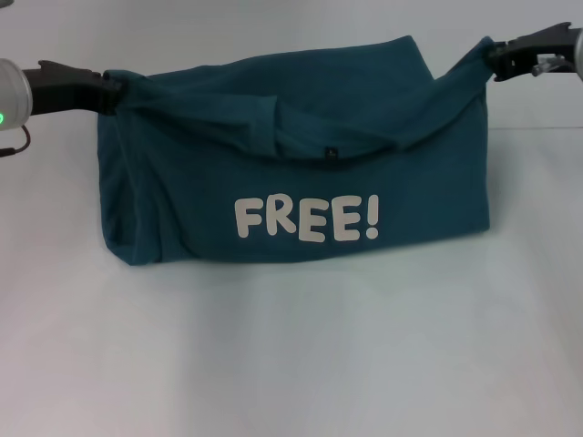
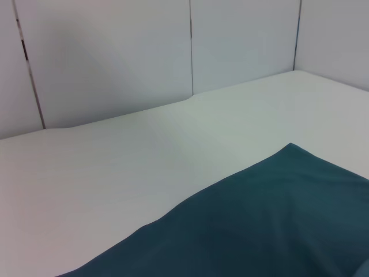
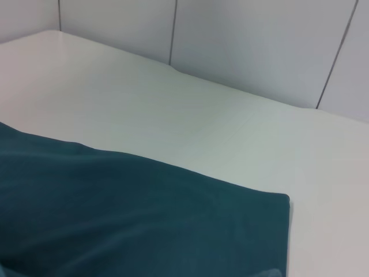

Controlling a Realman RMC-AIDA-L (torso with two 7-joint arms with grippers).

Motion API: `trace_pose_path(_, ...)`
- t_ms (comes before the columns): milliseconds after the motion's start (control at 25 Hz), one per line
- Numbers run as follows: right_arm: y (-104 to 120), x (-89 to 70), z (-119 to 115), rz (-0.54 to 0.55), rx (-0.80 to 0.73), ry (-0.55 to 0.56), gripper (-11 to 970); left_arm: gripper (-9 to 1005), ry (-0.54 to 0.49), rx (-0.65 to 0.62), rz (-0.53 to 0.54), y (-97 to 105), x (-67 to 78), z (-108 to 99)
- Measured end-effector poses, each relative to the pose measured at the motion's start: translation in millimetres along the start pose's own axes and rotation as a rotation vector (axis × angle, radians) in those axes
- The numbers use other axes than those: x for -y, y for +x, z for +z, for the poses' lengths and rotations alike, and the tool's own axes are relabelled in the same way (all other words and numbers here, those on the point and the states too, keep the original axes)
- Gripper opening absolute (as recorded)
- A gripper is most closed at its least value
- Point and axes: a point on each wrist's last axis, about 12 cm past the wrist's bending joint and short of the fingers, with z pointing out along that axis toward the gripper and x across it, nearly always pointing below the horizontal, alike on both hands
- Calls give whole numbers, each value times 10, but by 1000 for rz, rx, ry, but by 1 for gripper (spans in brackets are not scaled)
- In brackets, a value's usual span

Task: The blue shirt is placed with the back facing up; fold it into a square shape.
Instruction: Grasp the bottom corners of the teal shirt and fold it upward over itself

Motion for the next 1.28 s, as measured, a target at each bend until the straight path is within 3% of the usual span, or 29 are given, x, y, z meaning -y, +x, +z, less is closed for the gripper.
trace_pose_path(400,-144,-161,321,-102,34,32,25,48,-45,26,4,70,-21,121)
trace_pose_path(880,-60,-198,397,-74,24,40,25,49,-89,17,31,213,-9,227)
trace_pose_path(1120,10,-238,412,-47,-9,11,108,50,-96,8,50,272,8,245)
trace_pose_path(1280,48,-247,419,-47,-18,10,163,63,-160,10,78,363,30,290)
